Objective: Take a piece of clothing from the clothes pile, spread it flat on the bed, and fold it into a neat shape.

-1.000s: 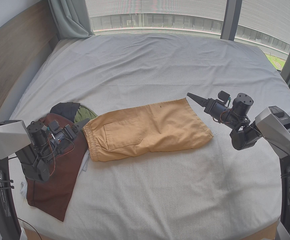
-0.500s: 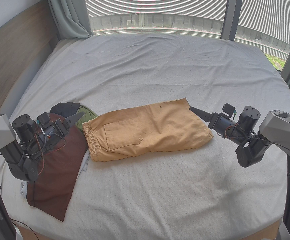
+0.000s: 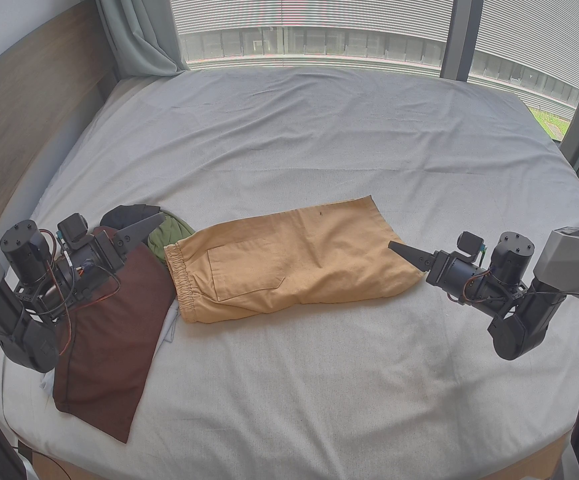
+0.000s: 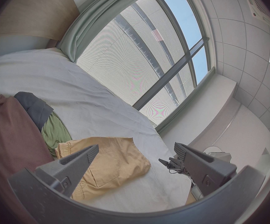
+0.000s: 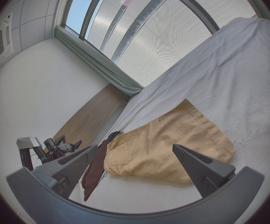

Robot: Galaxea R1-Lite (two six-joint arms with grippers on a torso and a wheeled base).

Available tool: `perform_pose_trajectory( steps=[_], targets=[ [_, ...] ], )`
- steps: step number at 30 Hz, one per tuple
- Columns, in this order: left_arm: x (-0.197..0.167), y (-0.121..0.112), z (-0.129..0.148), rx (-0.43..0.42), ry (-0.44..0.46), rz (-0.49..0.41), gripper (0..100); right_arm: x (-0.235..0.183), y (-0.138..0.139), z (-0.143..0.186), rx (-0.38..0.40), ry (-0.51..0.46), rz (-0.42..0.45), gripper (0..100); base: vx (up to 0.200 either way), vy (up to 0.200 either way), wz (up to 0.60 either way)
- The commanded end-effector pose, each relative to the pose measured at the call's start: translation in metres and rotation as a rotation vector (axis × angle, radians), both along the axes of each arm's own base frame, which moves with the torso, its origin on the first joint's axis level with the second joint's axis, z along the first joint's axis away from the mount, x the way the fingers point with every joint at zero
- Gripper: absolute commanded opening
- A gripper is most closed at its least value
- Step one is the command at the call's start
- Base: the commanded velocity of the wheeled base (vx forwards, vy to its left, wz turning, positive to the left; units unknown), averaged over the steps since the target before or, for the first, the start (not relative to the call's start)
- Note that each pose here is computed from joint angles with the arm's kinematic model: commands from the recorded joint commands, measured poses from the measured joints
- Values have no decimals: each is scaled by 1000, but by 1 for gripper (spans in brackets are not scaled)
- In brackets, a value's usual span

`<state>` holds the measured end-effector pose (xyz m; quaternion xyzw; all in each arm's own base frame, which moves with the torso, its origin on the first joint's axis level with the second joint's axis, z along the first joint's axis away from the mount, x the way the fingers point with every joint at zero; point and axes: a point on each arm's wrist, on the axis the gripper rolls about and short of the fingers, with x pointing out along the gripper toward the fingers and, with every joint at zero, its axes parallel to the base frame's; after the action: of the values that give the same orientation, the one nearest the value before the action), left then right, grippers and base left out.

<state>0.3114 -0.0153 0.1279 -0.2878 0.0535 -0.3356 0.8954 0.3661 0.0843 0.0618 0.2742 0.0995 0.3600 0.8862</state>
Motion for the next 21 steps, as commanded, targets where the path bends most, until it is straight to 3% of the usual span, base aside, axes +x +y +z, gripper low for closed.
perform_pose_trajectory(
  steps=[1,10,14,21],
  targets=[
    [-3,-2,0,1,5,-8,100,-5,2,0,-5,10,-21,100,0,0,0],
    [0,-8,-16,24,40,-18,100,-11,12,-28,-32,100,-42,100,0,0,0],
    [7,-7,-31,112,13,-4,100,-10,11,-40,-40,132,-44,100,0,0,0],
    [8,-6,-31,116,9,-3,100,-6,14,-58,-50,169,-39,100,0,0,0]
  ],
)
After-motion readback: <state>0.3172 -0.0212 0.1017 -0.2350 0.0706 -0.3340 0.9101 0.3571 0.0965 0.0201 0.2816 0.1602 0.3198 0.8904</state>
